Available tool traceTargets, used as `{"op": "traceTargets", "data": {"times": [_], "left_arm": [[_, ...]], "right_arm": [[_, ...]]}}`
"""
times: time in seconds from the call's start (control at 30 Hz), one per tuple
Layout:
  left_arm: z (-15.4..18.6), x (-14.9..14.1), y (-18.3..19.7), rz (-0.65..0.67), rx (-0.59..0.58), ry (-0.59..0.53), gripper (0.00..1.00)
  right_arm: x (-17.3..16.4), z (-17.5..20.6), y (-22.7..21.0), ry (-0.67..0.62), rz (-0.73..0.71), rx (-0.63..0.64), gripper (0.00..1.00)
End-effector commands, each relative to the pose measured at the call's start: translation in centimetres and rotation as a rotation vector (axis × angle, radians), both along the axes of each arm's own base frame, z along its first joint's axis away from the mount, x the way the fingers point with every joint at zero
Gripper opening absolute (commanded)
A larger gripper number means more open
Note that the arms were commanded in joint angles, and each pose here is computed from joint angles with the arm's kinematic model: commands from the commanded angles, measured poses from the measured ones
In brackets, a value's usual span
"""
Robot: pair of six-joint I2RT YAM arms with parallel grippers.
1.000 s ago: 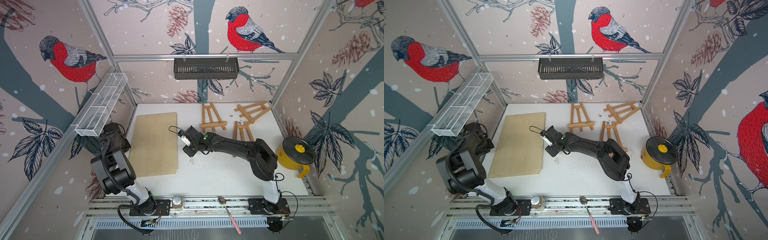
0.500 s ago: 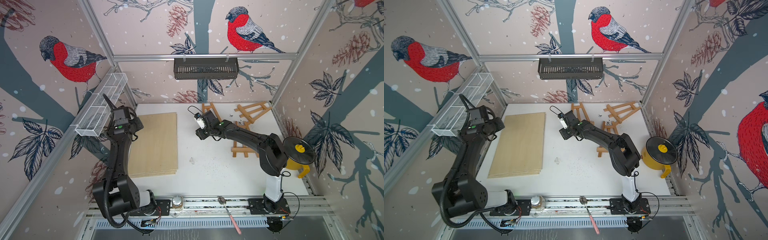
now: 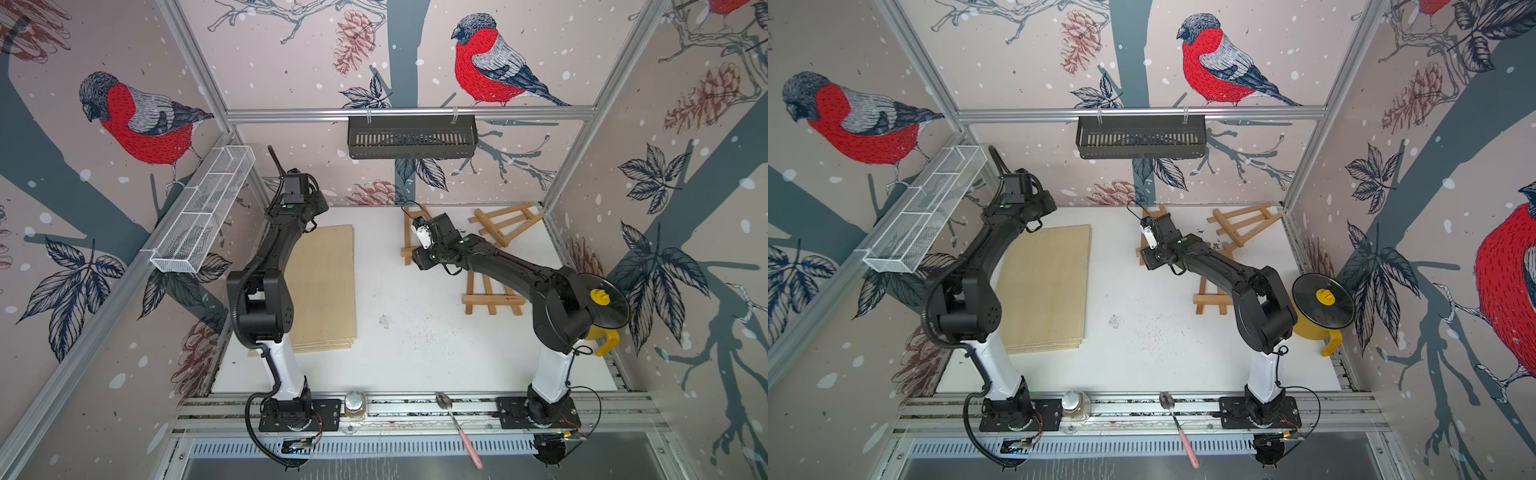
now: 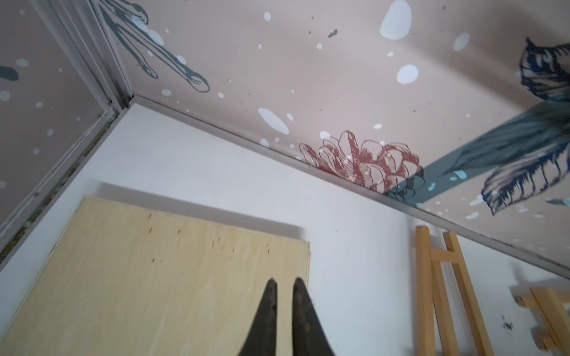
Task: Disassemble the easel
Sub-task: Adjust the drawing board at the center of the board.
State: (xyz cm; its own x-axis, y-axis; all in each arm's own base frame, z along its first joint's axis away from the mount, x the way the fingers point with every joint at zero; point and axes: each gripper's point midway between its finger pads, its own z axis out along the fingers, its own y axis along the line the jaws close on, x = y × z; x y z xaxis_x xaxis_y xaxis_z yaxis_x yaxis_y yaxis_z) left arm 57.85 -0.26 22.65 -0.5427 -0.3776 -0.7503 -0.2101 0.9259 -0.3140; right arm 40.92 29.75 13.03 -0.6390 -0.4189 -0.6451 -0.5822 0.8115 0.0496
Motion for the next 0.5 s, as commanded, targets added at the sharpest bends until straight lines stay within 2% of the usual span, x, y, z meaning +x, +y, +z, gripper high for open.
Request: {"op": "traceTargets", "data": {"times": [0.0, 0.07, 0.27, 0.47], "left_arm": [[-3.4, 1.5, 0.1, 0.041, 0.012, 0.100, 0.07], [-5.3, 3.0, -0.6, 0.029, 0.003, 0.114, 0.00], [-9.0, 5.9, -2.1, -0.002, 0.006, 0.115, 0.00], [-11.6, 7.7, -2.1, -0.025, 0.072, 0.116, 0.00]], "right_arm": [[0.7, 0.4, -0.8, -0.031, -0.020, 0.001, 0.60], [0.9, -0.1, -1.5, -0.024, -0.034, -0.003, 0.60], [1.4, -2.2, -2.8, 0.007, -0.065, -0.018, 0.60], [1.6, -4.0, -3.6, 0.044, -0.079, -0.034, 0.60]]}}
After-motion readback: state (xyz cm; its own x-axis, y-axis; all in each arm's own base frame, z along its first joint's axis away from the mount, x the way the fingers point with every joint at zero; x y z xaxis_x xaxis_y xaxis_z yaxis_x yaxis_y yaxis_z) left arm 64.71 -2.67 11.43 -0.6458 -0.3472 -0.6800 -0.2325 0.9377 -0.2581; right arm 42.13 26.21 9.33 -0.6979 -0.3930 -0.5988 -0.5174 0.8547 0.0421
